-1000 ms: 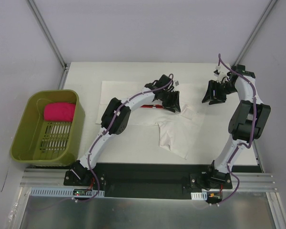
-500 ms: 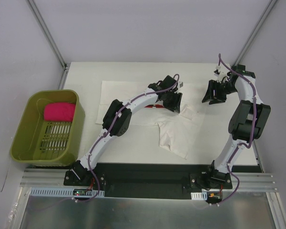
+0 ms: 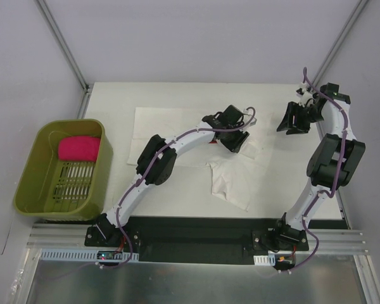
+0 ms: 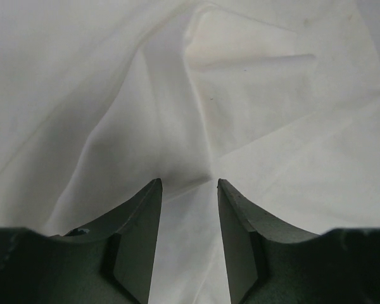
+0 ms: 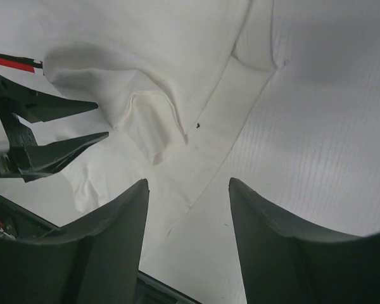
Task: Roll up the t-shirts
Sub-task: Fold the T-shirt at the center of the board.
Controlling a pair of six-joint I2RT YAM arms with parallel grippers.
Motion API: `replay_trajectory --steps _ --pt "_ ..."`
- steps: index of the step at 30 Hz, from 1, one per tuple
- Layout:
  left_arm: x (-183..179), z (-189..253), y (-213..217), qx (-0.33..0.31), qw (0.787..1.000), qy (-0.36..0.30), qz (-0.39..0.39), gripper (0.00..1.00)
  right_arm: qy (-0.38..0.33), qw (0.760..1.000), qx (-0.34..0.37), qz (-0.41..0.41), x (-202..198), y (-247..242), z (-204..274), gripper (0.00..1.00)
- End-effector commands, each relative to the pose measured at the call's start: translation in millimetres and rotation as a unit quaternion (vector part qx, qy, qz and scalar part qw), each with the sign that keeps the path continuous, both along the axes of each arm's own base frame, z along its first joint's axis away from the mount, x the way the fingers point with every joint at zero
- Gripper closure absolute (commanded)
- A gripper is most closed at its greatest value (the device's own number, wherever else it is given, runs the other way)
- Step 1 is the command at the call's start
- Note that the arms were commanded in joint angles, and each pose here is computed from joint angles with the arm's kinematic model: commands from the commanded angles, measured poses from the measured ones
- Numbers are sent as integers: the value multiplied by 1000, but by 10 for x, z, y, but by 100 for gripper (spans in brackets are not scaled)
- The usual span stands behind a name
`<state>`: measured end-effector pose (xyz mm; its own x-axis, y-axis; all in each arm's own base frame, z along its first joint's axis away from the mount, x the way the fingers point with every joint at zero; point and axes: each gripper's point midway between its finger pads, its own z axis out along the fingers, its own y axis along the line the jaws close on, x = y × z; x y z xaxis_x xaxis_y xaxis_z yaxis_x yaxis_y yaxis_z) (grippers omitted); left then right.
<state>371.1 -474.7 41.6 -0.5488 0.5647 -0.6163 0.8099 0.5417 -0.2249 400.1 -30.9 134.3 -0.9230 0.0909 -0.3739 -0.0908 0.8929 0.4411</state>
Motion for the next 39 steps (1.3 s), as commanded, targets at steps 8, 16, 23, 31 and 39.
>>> replay_trajectory --steps 8,16,23,31,39 --pt "19 213 -176 -5 997 -69 -18 62 1 999 27 -22 54 -90 45 43" --pt "-9 93 -42 23 997 -74 -23 68 4 999 36 -24 52 -65 20 43" --pt "-10 39 -13 29 997 -72 -22 81 1 999 34 -19 67 -55 22 43" --pt "-2 632 -6 -42 997 -57 -25 100 47 993 7 107 -183 352 -280 60" --pt "65 708 204 -58 998 -21 6 100 92 983 -7 161 -234 640 -642 55"
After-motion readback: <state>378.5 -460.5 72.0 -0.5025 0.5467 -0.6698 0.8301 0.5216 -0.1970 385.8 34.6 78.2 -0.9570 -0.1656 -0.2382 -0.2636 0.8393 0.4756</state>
